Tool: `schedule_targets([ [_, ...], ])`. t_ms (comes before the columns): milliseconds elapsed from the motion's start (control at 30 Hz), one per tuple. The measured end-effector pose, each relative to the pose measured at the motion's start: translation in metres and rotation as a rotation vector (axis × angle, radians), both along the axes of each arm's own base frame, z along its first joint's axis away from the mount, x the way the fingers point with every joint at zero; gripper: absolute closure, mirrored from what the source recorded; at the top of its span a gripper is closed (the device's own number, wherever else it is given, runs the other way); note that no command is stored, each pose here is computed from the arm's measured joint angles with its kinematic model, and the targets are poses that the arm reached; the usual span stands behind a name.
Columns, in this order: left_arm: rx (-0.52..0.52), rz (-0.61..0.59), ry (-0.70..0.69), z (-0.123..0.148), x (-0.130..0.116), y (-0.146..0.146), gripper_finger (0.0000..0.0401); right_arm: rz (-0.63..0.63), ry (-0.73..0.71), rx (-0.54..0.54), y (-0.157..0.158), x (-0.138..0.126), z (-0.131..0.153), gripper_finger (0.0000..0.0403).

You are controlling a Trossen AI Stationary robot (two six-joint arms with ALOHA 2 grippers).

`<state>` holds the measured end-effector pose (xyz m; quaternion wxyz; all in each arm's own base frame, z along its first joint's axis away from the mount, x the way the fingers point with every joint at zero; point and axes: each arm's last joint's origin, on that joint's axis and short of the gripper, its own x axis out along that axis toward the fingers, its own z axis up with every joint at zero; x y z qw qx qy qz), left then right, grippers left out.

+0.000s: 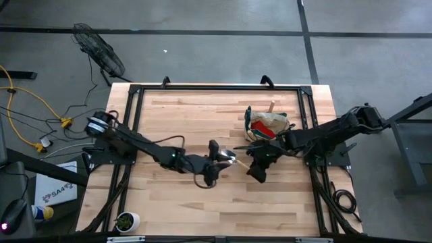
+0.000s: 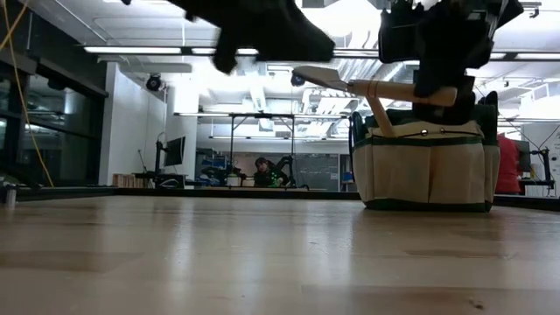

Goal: Pick & Place Garden tools in Gardening bag
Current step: Put the trowel into the gardening bag

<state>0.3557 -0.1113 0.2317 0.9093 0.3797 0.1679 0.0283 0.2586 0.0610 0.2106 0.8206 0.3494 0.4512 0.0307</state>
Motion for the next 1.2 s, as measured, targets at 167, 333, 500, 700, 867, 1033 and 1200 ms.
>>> schedule_targets([
  [167, 0.105, 0.009, 0.05, -0.014, 0.024, -0.008, 0.0279, 0.003, 0.004, -0.004, -0.002, 0.0, 0.0, 0.0346],
  [333, 0.142, 0.008, 0.097, -0.02, 0.04, -0.013, 0.0251, 0.004, 0.01, -0.006, -0.002, -0.001, -0.001, 0.0346],
  [500, 0.198, 0.049, 0.142, -0.021, 0.049, -0.015, 0.0196, 0.002, 0.002, -0.005, -0.001, 0.0, 0.0, 0.0346],
  [700, 0.273, 0.147, 0.176, -0.03, 0.056, -0.014, 0.0172, -0.001, -0.004, -0.009, -0.002, 0.0, 0.0, 0.0346],
  [867, 0.287, 0.143, 0.18, -0.036, 0.062, -0.017, 0.0171, -0.001, -0.004, -0.009, -0.002, 0.0, 0.0, 0.0346],
  [1033, 0.326, 0.127, 0.202, -0.044, 0.064, -0.017, 0.0204, 0.003, -0.006, -0.015, -0.002, 0.0, 0.0, 0.0346],
  [1200, 0.335, 0.147, 0.197, -0.047, 0.066, -0.017, 0.0268, 0.006, -0.008, -0.022, -0.002, 0.0, 0.0, 0.0346],
])
